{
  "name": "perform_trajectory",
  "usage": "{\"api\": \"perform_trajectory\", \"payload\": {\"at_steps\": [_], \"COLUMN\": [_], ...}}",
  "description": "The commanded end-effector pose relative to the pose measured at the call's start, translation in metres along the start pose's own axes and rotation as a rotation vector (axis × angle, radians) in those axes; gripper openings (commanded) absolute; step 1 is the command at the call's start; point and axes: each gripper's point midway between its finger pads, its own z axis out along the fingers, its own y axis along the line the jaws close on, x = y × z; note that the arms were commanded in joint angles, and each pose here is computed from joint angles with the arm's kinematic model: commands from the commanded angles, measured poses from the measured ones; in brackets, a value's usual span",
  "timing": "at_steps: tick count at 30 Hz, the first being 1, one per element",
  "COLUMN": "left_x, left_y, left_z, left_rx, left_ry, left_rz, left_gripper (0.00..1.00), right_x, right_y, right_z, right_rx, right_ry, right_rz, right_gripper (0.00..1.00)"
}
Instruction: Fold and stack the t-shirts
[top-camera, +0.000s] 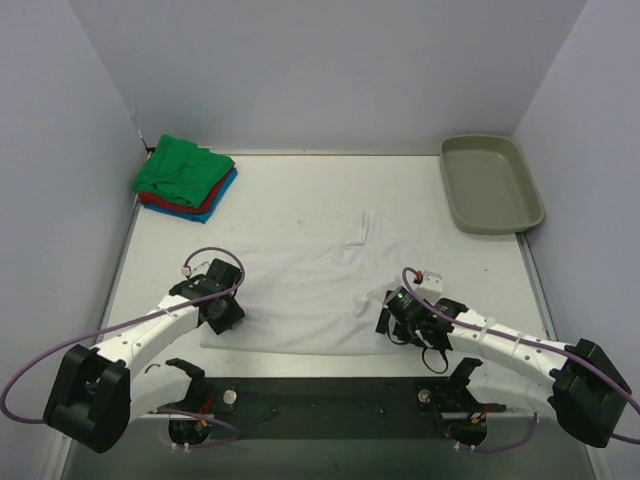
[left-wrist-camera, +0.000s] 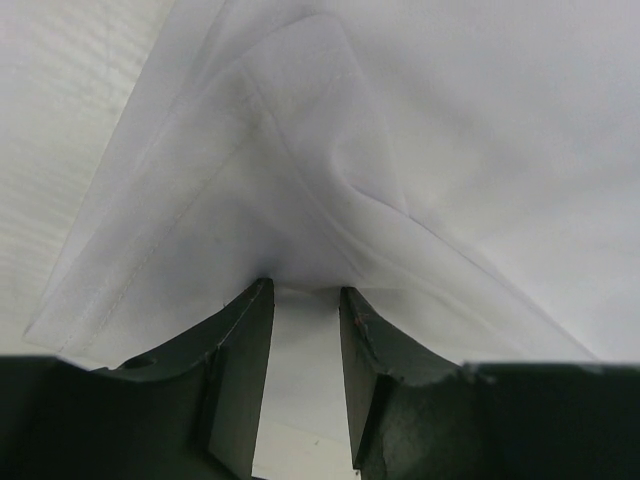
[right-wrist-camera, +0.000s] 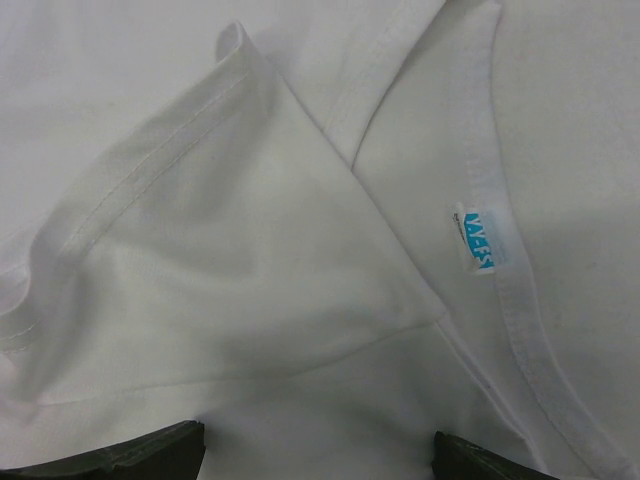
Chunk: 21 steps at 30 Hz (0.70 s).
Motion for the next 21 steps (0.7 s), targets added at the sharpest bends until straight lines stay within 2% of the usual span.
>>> {"api": "perform_trajectory", "payload": {"at_steps": [1,8,11,14,15,16,18,19,21], "left_x": [0.021,0.049,0.052,0.034,0.022,0.014,-0.004,-0.019,-0.039], "left_y": [0.029,0.038,0.031,0.01,-0.007,-0.015,-0.03,-0.049,-0.059], "left_z": [-0.01,-0.018,-0.026,-0.048,-0.064,-0.072,-0.089,-0.109,-0.122], "left_rx": [-0.074,-0.026,0.011,0.073,0.119,0.141,0.176,0.235,0.246], "left_ry": [0.038,0.075,0.07,0.0,-0.029,-0.048,-0.101,-0.143,-0.215], "left_rz": [-0.025,-0.04,-0.026,0.005,0.004,0.007,0.044,0.038,0.078], "left_gripper": [0.43,0.4,0.4,0.4,0.4,0.44,0.45,0.45,0.45], "right_x": [0.04,0.047,0.031,0.006,-0.009,-0.022,-0.052,-0.064,-0.095], "right_y": [-0.051,-0.051,-0.037,-0.017,0.002,0.008,0.034,0.039,0.053], "right_z": [-0.005,-0.018,-0.033,-0.052,-0.066,-0.073,-0.1,-0.108,-0.127], "right_rx": [0.148,0.151,0.123,0.069,0.017,0.006,-0.059,-0.055,-0.063], "right_ry": [0.1,0.057,-0.021,-0.126,-0.159,-0.209,-0.287,-0.327,-0.435], "right_rz": [0.008,-0.048,-0.064,-0.121,-0.113,-0.155,-0.162,-0.206,-0.228], "right_gripper": [1.0,1.0,1.0,1.0,1.0,1.0,1.0,1.0,1.0]}}
